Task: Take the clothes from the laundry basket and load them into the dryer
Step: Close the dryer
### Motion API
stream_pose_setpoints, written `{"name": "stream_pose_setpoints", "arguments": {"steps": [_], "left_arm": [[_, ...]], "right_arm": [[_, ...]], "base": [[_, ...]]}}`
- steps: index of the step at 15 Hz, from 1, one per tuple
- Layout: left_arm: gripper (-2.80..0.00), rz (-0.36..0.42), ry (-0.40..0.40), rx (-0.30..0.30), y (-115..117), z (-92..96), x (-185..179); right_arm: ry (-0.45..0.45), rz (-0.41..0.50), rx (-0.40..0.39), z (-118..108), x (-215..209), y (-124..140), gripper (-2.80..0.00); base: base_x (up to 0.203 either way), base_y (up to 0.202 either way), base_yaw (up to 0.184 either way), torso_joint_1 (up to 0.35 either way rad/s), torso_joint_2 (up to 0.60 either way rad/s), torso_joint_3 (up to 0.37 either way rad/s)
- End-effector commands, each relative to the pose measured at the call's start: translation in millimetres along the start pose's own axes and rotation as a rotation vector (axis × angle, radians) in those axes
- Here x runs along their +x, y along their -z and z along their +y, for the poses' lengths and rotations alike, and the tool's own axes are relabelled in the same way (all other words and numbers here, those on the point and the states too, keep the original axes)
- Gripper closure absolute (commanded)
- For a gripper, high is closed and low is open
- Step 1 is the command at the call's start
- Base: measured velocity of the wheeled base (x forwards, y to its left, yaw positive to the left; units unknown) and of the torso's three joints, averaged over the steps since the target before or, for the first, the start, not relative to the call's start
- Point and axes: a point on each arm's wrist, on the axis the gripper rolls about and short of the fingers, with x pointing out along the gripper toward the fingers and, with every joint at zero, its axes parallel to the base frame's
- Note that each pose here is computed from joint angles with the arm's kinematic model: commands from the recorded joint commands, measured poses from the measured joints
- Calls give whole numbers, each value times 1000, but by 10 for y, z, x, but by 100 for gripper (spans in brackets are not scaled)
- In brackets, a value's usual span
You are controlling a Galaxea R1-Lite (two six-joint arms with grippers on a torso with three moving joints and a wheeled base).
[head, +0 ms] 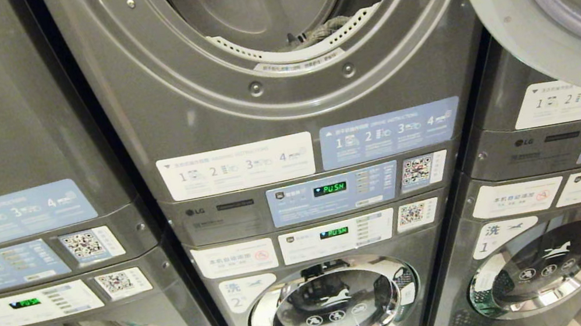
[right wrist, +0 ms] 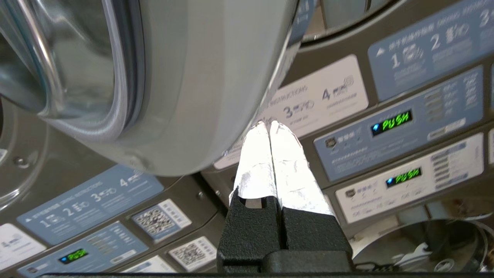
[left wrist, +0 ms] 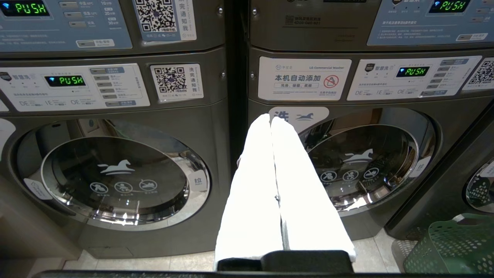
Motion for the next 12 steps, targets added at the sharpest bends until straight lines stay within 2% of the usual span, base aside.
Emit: {"name": "stream_pose_setpoints", "arguments": {"steps": [1,5,12], "left_arm": [[0,1,-1,0,4,0,1],[0,0,-1,0,0,0,0],[0,0,-1,0,0,0,0]], "right_arm": [[-1,12,18,37,-39,57,0],[-1,38,56,245,-178,202,0],[-25,24,8,344,-177,107,0]], "base": [[0,0,0,0,0,0],[0,0,0,0,0,0],[0,0,0,0,0,0]]}}
